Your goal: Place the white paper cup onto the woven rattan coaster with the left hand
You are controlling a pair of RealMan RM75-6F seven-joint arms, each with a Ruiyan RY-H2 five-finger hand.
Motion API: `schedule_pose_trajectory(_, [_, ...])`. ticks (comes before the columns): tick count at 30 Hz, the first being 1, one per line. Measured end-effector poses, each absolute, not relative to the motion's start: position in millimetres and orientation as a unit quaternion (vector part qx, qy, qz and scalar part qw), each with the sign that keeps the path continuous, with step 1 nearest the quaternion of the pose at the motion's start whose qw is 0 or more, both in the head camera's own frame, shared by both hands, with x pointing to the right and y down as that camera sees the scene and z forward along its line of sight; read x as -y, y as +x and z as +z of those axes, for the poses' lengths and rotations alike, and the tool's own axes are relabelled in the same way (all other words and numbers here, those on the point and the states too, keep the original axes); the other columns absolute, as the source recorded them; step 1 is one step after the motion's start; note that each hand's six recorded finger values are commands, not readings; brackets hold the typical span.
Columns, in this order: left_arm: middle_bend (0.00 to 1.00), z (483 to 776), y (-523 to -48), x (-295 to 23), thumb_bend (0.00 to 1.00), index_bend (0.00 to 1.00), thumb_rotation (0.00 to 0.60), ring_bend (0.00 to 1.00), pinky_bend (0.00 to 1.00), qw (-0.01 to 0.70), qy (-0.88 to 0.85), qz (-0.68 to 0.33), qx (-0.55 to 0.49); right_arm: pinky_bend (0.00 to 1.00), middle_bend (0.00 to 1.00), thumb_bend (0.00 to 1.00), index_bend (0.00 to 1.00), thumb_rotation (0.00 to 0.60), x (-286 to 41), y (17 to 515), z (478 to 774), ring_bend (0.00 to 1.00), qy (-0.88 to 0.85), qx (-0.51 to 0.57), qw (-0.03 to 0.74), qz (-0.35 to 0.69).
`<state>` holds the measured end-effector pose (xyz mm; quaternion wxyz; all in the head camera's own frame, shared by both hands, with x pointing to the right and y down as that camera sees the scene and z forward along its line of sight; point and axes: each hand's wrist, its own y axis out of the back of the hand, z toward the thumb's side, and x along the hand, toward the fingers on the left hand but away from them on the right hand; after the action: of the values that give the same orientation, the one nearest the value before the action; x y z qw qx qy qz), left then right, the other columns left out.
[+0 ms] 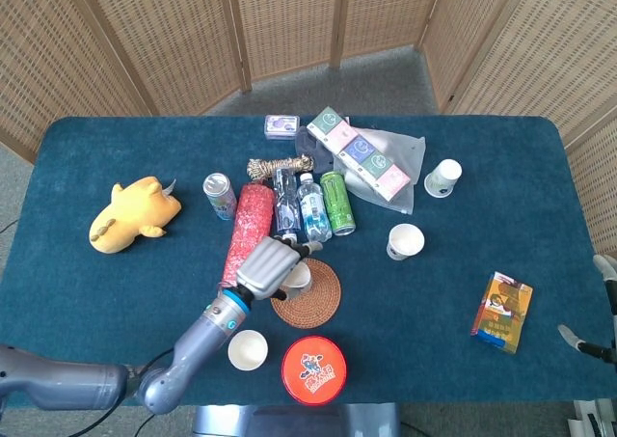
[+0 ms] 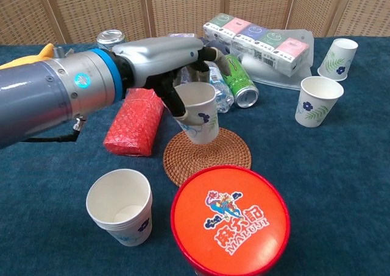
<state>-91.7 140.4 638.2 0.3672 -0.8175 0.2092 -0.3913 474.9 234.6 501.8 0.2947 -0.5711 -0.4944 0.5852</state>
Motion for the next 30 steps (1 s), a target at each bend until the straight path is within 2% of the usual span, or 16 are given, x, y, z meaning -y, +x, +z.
schedule_pose_trajectory(8, [0.47, 649.2, -66.7, -154.1, 0.28, 0.2, 0.6, 0.36, 0.46, 0.372, -0.82, -0.393, -0.186, 0.3, 0.0, 0.18, 0.0, 0.6, -234.5, 475.5, 500.7, 0.0, -0.573, 0.496, 0.293, 0.582])
schedule_pose_trajectory(20, [0.46, 657.8, -61.5, -160.5, 0.28, 0.21, 0.6, 0.35, 0.45, 0.374, -0.814, -0.408, -0.179, 0.3, 0.0, 0.18, 0.0, 0.6, -234.2, 474.9, 499.9, 0.0, -0.575, 0.497, 0.293, 0.58])
schedule_pose_trajectory(23, [0.41, 660.7, -60.4, -162.8, 0.28, 0.2, 0.6, 0.33, 0.43, 0.372, -0.814, -0.411, -0.175, 0.3, 0.0, 0.18, 0.0, 0.6, -234.4, 474.8, 499.6, 0.0, -0.574, 0.498, 0.293, 0.58])
schedule_pose_trajectory(27, [0.39, 663.0, -59.7, -164.8, 0.28, 0.19, 0.6, 0.31, 0.42, 0.373, -0.811, -0.417, -0.17, 0.3, 0.0, 0.18, 0.0, 0.6, -234.2, 476.1, 498.7, 0.0, -0.572, 0.5, 0.293, 0.58])
schedule_pose_trajectory(29, [0.33, 662.9, -59.8, -165.0, 0.28, 0.19, 0.6, 0.27, 0.4, 0.376, -0.809, -0.419, -0.169, 0.3, 0.0, 0.18, 0.0, 0.6, -234.0, 476.6, 498.0, 0.0, -0.572, 0.502, 0.293, 0.579])
schedule_pose_trajectory(30, [0.25, 663.0, -59.9, -165.2, 0.28, 0.17, 0.6, 0.22, 0.39, 0.376, -0.809, -0.42, -0.168, 0.3, 0.0, 0.18, 0.0, 0.6, -233.9, 476.9, 497.7, 0.0, -0.571, 0.502, 0.293, 0.579])
